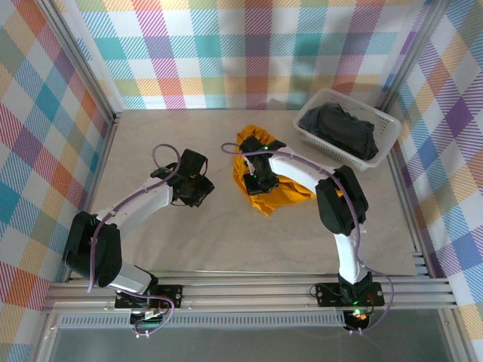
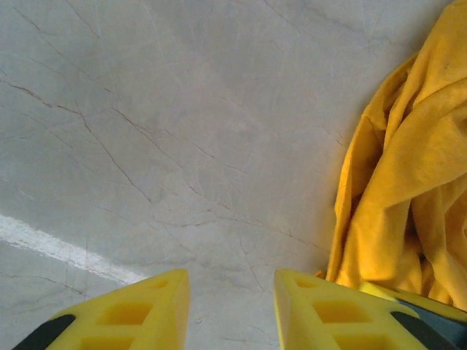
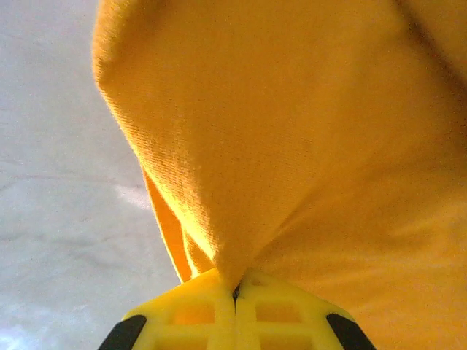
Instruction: Fold and stack the t-shirts
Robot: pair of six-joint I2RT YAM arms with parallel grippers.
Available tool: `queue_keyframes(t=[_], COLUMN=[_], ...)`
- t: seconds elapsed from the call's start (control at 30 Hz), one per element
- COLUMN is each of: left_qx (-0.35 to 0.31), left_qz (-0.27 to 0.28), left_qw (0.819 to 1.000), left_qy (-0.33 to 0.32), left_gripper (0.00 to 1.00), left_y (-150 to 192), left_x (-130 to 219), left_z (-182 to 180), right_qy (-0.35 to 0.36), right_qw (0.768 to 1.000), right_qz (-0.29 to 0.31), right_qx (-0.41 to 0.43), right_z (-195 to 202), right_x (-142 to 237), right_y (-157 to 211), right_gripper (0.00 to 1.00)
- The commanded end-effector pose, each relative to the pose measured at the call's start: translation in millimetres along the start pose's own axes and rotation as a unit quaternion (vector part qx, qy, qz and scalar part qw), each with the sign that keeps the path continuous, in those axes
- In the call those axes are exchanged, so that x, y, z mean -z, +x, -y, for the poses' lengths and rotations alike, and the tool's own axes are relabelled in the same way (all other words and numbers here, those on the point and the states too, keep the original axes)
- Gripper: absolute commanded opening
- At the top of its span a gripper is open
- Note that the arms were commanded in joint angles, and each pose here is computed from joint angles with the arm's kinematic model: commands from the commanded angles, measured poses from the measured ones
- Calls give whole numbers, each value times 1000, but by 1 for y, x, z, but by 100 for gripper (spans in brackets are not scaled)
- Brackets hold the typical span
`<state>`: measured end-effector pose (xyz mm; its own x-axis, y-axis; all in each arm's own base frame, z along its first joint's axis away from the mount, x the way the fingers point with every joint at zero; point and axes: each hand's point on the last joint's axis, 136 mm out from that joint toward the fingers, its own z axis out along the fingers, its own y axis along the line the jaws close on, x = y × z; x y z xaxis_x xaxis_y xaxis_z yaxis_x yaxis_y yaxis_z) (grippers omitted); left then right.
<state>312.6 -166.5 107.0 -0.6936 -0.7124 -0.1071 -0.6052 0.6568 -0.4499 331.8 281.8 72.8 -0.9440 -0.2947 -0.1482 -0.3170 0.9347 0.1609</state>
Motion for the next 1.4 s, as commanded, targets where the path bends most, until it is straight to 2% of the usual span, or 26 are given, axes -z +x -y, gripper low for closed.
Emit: queue_keyframes(t=[0.0,0.2,0.33,0.47,0.57,0.67,0.8,0.93,1.1,1.2,1.33,1.37], left_qx=[-26,-66,-89,-129,-162,-188,-220,-223,-226,-227,-227,-228], left_qz=[-17,-49,-93,-138,-154,-152,-115,-90,-88,-73,-38,-31], left_qw=[999,996,990,980,974,969,968,969,969,970,972,972], left_qy=[12,28,49,55,47,43,40,59,51,40,43,44], left_gripper=[36,38,39,43,44,46,57,57,46,31,0,0], left_y=[6,22,43,75,95,108,105,99,98,91,77,74], left_x=[-8,-22,-39,-55,-65,-75,-90,-109,-134,-144,-128,-121], left_z=[12,34,55,73,80,85,95,111,123,126,134,134], right_qy=[-54,-143,-165,-208,-212,-228,-235,-238,-240,-243,-257,-259], right_qw=[998,984,977,962,955,947,941,938,936,936,935,935], right_qz=[14,-14,-18,-46,-71,-60,-52,-52,-56,-56,-45,-41], right_qx=[-38,-101,-132,-172,-195,-219,-236,-246,-250,-250,-241,-238], right_z=[-1,15,40,60,75,83,88,93,97,97,92,91], right_x=[45,66,72,65,48,39,37,35,32,34,45,50], right_y=[-6,-6,-10,-12,-14,-29,-45,-47,-45,-44,-45,-45], right_gripper=[0,0,0,0,0,0,0,0,0,0,0,0])
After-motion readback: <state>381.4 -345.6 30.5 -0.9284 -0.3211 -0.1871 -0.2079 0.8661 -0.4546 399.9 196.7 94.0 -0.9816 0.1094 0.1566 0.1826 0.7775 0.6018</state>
